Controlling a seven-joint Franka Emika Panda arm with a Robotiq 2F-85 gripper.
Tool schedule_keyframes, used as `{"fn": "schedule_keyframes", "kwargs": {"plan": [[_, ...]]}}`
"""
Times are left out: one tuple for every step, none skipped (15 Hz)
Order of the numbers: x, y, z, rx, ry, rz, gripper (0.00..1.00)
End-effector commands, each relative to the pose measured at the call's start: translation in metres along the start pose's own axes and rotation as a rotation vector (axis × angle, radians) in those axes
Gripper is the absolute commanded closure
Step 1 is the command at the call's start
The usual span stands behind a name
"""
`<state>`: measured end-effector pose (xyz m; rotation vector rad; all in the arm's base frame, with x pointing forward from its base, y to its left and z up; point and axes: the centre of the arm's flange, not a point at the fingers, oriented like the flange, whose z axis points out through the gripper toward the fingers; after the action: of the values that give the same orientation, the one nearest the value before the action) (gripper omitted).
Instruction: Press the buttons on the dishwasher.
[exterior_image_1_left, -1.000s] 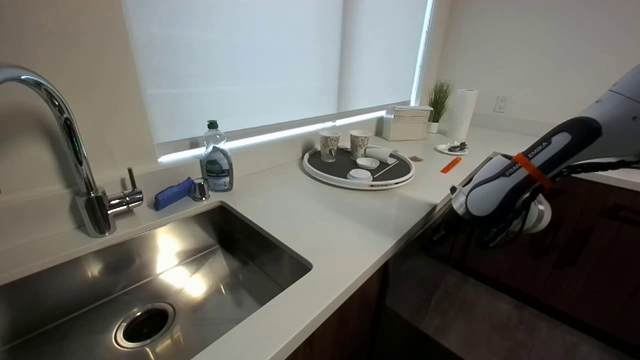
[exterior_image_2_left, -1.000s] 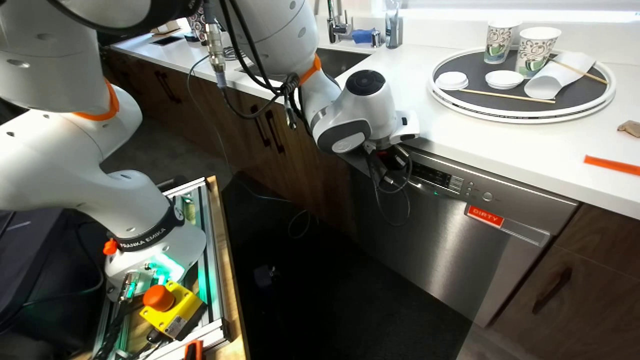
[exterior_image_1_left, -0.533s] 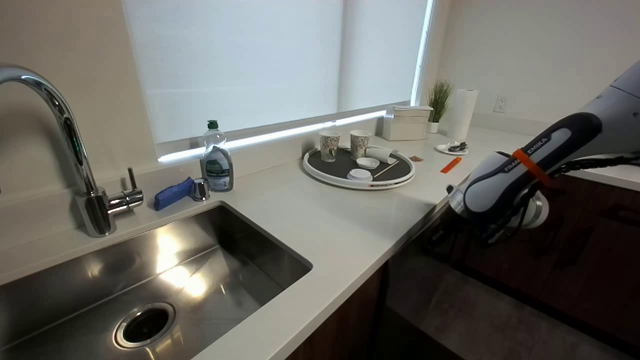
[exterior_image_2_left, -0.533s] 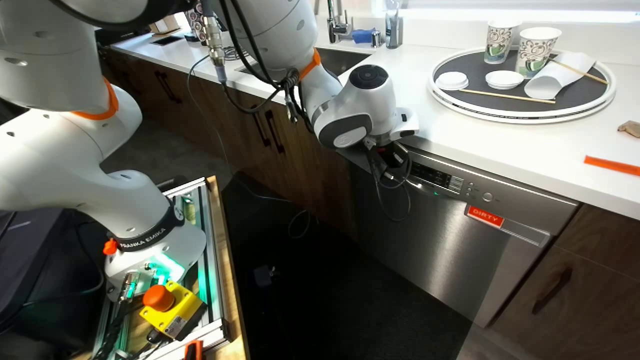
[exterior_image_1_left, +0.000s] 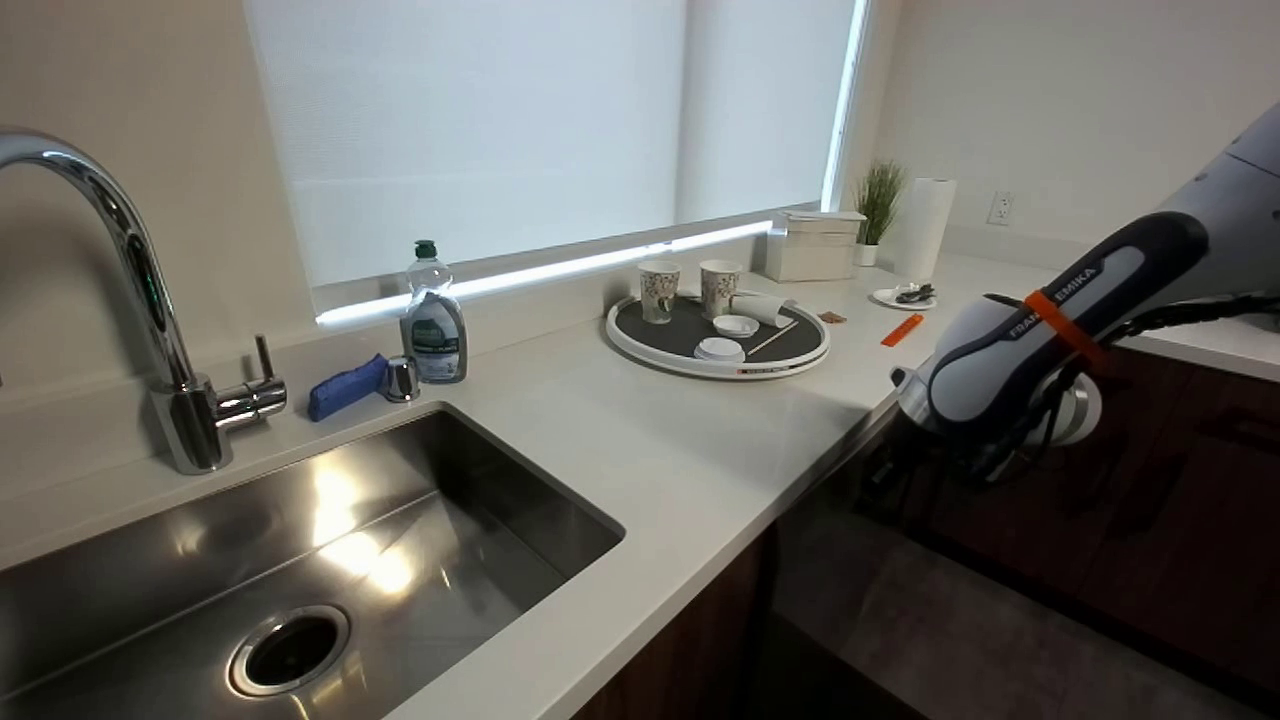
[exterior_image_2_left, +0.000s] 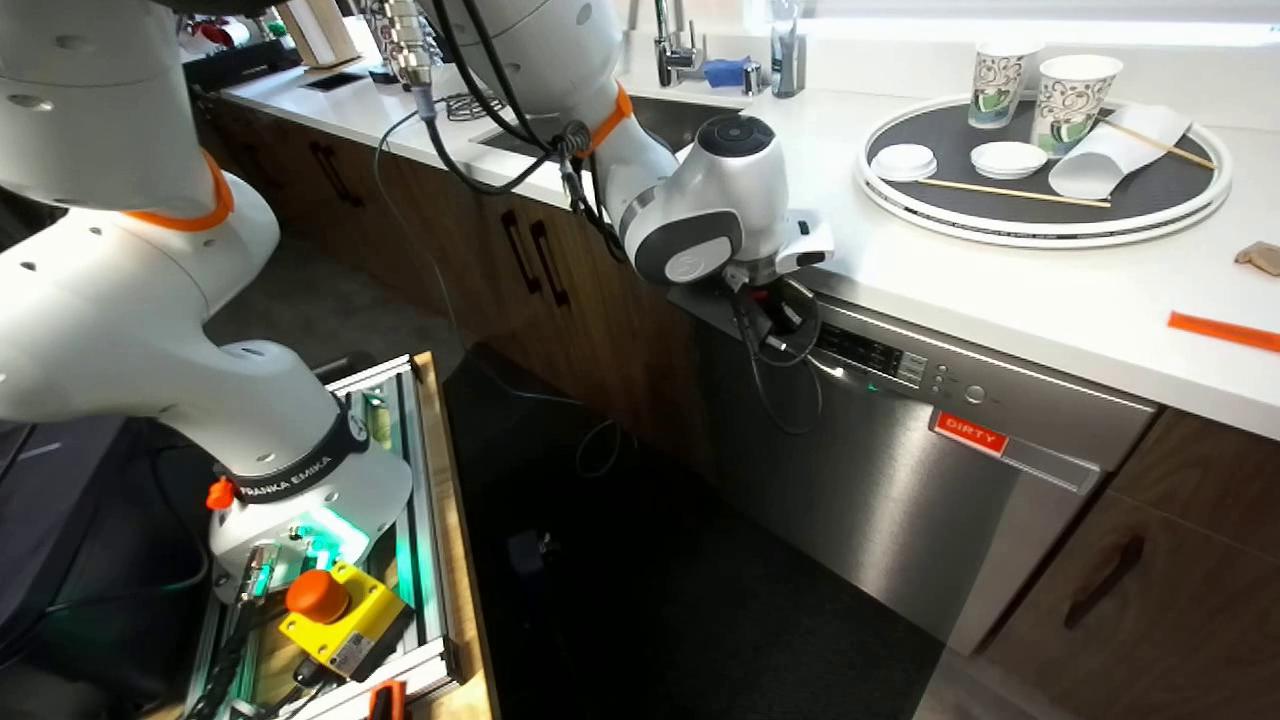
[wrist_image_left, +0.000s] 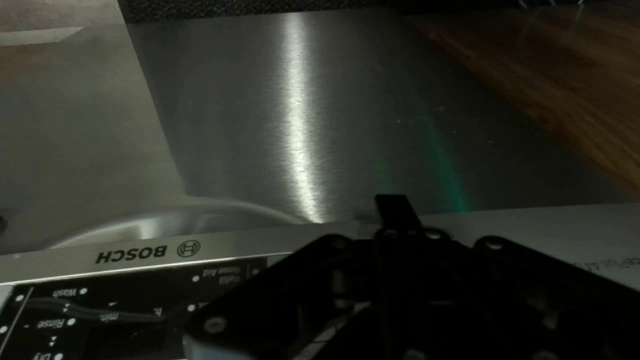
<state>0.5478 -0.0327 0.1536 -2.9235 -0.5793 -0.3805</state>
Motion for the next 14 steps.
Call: {"fn": "schedule_keyframes", "kwargs": {"plan": [[-0.012,0.000,-0.011,-0.042,-0.038,-0.025,1.00],[-0.015,0.001,-0.012,-0.056,-0.034,-0.033,1.00],[-0.017,0.002,-0.013,-0.065,-0.031,-0.041,1.00],[-0.019,0.003,-0.013,-0.080,-0.030,-0.049,1.00],[-0.021,0.004,-0.013,-0.088,-0.028,-0.058,1.00],[-0.023,0.005,-0.014,-0.099,-0.025,-0.063,1.00],[-0.024,0.008,-0.013,-0.112,-0.013,-0.069,1.00],[-0.025,0.008,-0.013,-0.122,-0.004,-0.072,1.00],[-0.025,0.011,-0.013,-0.129,0.009,-0.080,1.00],[-0.024,0.011,-0.013,-0.137,0.019,-0.081,1.00],[-0.024,0.013,-0.012,-0.143,0.028,-0.082,1.00],[-0.023,0.014,-0.012,-0.145,0.037,-0.088,1.00],[-0.023,0.015,-0.012,-0.146,0.043,-0.088,1.00],[-0.022,0.015,-0.011,-0.145,0.050,-0.090,1.00]]}}
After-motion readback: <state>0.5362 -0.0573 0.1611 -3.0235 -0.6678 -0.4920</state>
